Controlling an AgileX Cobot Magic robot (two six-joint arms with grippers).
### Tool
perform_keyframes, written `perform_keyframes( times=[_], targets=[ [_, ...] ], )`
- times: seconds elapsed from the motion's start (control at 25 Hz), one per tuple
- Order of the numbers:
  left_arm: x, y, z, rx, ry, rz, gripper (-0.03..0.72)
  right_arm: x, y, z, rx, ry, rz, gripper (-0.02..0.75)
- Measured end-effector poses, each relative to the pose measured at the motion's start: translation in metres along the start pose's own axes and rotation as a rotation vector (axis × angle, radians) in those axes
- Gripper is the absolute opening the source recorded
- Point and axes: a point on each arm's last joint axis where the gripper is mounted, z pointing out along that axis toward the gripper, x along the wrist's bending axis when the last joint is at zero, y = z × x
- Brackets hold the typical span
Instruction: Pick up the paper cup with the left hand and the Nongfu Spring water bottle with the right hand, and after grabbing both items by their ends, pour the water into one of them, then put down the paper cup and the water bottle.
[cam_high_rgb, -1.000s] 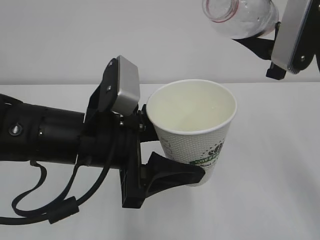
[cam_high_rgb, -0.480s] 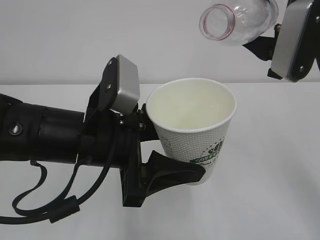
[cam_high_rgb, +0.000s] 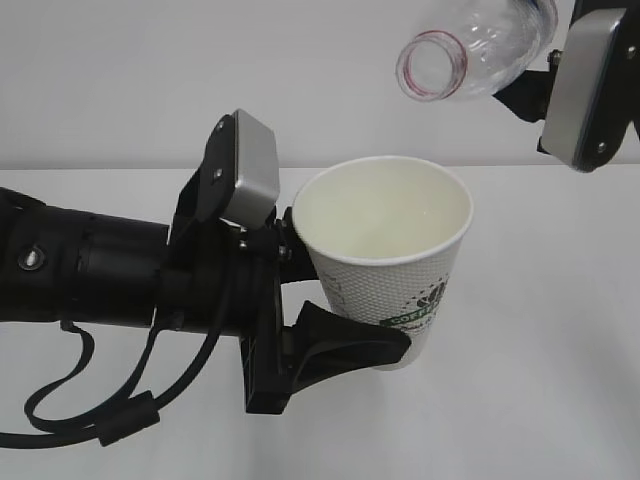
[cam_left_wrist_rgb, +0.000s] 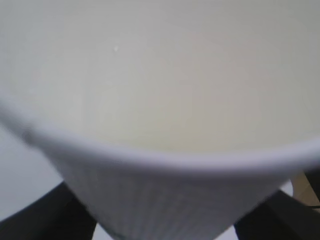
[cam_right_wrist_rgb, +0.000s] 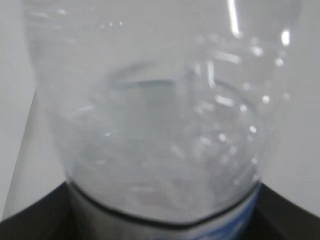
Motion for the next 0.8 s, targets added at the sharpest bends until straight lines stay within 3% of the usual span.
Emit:
perform_keyframes(
  times=[0.8],
  targets=[
    [0.0001, -0.0001, 0.0000, 0.001, 0.001, 0.000, 0.545, -0.0013, 0.0023, 0.0000, -0.025, -0.015, -0.072, 0.485]
  ],
)
